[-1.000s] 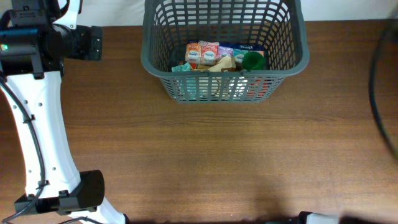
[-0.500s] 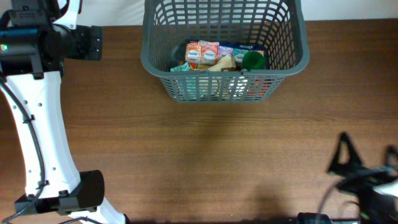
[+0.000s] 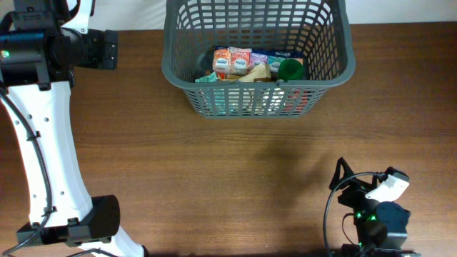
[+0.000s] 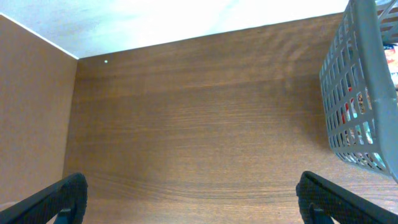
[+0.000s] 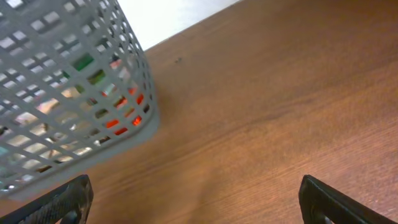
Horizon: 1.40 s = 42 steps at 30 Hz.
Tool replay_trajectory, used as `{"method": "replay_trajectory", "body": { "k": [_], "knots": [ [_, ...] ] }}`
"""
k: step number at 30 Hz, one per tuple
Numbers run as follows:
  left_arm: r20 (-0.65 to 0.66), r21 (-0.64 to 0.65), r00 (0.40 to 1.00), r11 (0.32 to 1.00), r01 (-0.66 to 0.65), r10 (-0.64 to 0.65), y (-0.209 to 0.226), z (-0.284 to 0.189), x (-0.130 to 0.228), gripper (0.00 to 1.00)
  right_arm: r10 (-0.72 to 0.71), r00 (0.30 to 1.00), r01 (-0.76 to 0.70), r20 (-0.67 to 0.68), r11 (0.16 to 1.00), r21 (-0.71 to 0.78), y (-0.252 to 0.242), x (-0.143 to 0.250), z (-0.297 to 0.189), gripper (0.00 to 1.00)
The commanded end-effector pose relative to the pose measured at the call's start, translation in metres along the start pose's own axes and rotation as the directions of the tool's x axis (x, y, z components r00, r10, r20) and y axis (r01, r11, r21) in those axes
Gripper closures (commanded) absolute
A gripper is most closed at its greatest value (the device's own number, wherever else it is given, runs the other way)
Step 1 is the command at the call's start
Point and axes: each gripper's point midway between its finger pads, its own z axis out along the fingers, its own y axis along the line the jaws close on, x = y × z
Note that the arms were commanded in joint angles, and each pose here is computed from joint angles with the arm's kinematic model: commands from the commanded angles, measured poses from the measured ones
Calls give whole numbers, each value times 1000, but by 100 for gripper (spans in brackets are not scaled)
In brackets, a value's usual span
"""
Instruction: Pack container
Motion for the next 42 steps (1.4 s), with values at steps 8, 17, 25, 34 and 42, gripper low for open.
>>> {"method": "replay_trajectory", "body": {
  "k": [8, 17, 25, 34, 42],
  "knots": [
    [-2, 6, 1000, 1000, 11, -11, 0, 1, 1, 1, 11, 1000, -11, 5, 1000, 14, -8, 13, 7, 1],
    [-2, 6, 1000, 1000, 11, -11, 0, 1, 1, 1, 11, 1000, -11, 5, 1000, 14, -8, 13, 7, 1],
    [-4, 7, 1000, 1000, 10, -10, -1, 2, 1, 1, 11, 1000, -11, 5, 1000, 14, -8, 13, 7, 1],
    [66, 86, 994, 992, -88, 83, -51, -43, 4, 1, 11, 1000, -11, 5, 1000, 14, -8, 13, 7, 1],
    [9, 149, 987, 976, -160, 160, -86, -50, 115, 1, 11, 1000, -11, 5, 1000, 14, -8, 13, 7, 1]
  ]
}}
